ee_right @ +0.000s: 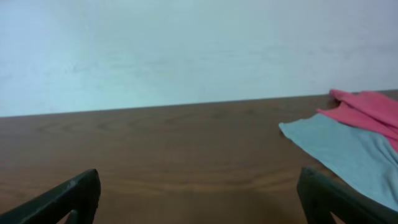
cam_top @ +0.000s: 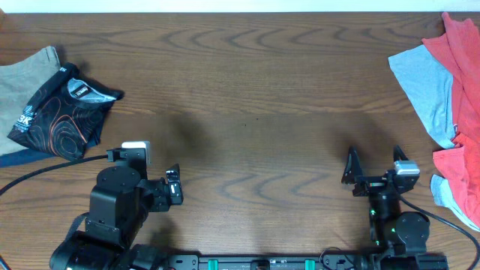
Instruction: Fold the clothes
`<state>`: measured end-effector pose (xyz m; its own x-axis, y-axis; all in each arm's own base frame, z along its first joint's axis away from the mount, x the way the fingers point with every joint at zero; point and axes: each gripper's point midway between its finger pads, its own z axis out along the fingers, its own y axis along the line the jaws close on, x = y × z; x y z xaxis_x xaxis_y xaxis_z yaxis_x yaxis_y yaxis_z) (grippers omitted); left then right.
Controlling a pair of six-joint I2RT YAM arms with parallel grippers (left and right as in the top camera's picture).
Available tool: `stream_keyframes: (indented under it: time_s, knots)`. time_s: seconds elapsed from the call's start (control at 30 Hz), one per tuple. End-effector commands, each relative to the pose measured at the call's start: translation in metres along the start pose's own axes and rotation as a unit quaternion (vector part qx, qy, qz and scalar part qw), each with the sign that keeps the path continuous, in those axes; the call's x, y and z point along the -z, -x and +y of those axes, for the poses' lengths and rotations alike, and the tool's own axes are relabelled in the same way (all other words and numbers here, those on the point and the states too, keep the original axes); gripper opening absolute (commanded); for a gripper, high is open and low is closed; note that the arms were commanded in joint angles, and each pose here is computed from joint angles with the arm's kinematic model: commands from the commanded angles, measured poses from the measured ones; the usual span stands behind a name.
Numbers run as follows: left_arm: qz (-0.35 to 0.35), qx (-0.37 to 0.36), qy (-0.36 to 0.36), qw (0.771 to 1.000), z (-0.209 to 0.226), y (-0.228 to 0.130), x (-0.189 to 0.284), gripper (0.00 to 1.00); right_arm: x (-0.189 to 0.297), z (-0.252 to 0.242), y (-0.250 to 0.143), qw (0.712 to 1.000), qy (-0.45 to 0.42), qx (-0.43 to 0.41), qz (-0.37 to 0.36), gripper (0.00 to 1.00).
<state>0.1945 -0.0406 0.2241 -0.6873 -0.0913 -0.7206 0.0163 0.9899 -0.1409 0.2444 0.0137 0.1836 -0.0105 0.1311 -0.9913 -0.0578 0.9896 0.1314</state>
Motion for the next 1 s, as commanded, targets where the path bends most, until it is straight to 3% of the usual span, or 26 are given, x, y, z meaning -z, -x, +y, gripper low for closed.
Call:
stream_keyframes:
  time_s: [0.0, 0.13, 0.97]
  knots:
    - [-0.001, 0.001, 0.006, 1.0, 0.002, -0.001, -0.001, 0.98, -0.002, -0.002, -0.014, 1.0, -0.003, 0.007, 0.01, 0.99]
    - [-0.001, 0.001, 0.006, 1.0, 0.002, -0.001, -0.001, 0.98, -0.001, -0.004, -0.027, 0.999, -0.006, 0.026, 0.037, 0.99]
    - [-0.001, 0.001, 0.006, 1.0, 0.002, -0.001, -0.001, 0.98, -0.001, -0.003, -0.027, 0.999, -0.004, 0.025, 0.035, 0.99]
